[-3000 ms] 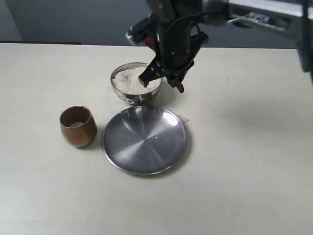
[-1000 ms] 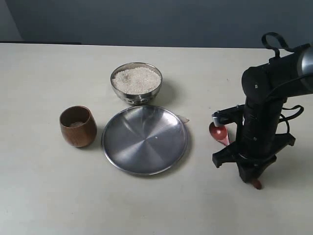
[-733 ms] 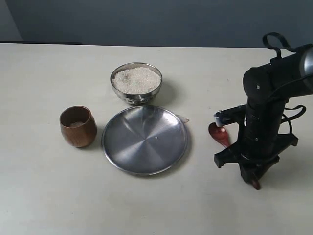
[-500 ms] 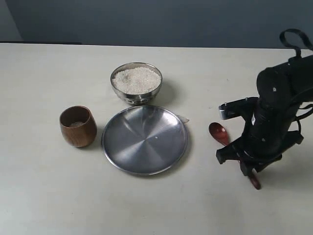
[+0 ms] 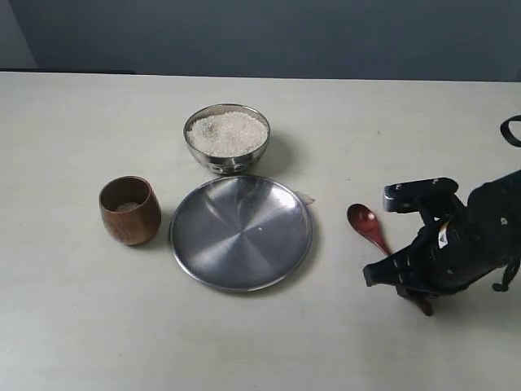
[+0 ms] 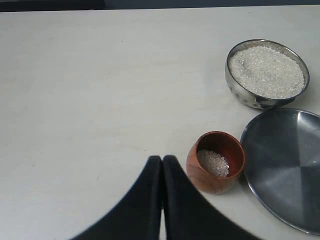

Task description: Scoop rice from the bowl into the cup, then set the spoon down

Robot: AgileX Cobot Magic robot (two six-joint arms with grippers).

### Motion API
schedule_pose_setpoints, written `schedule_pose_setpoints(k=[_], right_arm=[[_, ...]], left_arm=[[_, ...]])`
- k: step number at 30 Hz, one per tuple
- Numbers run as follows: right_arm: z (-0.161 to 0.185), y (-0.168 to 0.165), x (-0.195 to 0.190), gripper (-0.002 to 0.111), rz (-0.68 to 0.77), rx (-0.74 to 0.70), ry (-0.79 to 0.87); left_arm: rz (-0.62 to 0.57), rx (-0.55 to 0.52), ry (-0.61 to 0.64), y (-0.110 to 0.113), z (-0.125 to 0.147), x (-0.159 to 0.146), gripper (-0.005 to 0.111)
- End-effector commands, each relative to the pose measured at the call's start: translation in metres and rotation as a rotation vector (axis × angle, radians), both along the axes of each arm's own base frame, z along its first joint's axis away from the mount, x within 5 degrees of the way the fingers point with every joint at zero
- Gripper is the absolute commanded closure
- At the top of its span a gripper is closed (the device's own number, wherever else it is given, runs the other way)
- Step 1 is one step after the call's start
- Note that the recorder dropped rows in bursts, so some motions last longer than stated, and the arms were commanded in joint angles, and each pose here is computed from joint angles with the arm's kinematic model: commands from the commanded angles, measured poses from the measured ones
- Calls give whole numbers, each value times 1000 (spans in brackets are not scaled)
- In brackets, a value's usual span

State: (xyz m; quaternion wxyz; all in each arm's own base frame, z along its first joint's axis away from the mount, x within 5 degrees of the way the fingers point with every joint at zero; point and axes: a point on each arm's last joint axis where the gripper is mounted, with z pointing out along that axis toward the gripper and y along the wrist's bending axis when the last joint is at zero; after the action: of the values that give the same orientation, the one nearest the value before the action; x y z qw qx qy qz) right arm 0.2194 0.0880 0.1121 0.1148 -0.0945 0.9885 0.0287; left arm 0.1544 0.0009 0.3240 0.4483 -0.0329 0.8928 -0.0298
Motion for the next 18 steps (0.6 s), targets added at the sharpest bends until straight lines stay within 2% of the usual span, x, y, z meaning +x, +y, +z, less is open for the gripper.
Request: schedule_pose_setpoints(k=[1, 2, 3, 4, 8, 11, 16, 18], right_arm=[[-9, -5, -9, 84, -18, 23, -43], [-11, -6, -12, 90, -17, 25, -46], [-14, -8, -16, 106, -17, 28, -51], [-15, -8, -18, 108, -17, 29, -52], [-15, -10, -22, 109, -14, 10, -13], [5, -7, -12, 109, 58, -39, 44], [61, 6, 22, 109, 136, -61, 23], [103, 14, 44, 109, 196, -81, 16]], left_arm=[[2, 1, 0, 0, 0, 1, 106], [2, 1, 0, 0, 0, 1, 106], [2, 1, 0, 0, 0, 1, 106], [2, 1, 0, 0, 0, 1, 106], [3, 2, -3, 0, 0, 1, 106], [3, 2, -3, 0, 0, 1, 106], [3, 2, -3, 0, 0, 1, 106], [3, 2, -3, 0, 0, 1, 106]])
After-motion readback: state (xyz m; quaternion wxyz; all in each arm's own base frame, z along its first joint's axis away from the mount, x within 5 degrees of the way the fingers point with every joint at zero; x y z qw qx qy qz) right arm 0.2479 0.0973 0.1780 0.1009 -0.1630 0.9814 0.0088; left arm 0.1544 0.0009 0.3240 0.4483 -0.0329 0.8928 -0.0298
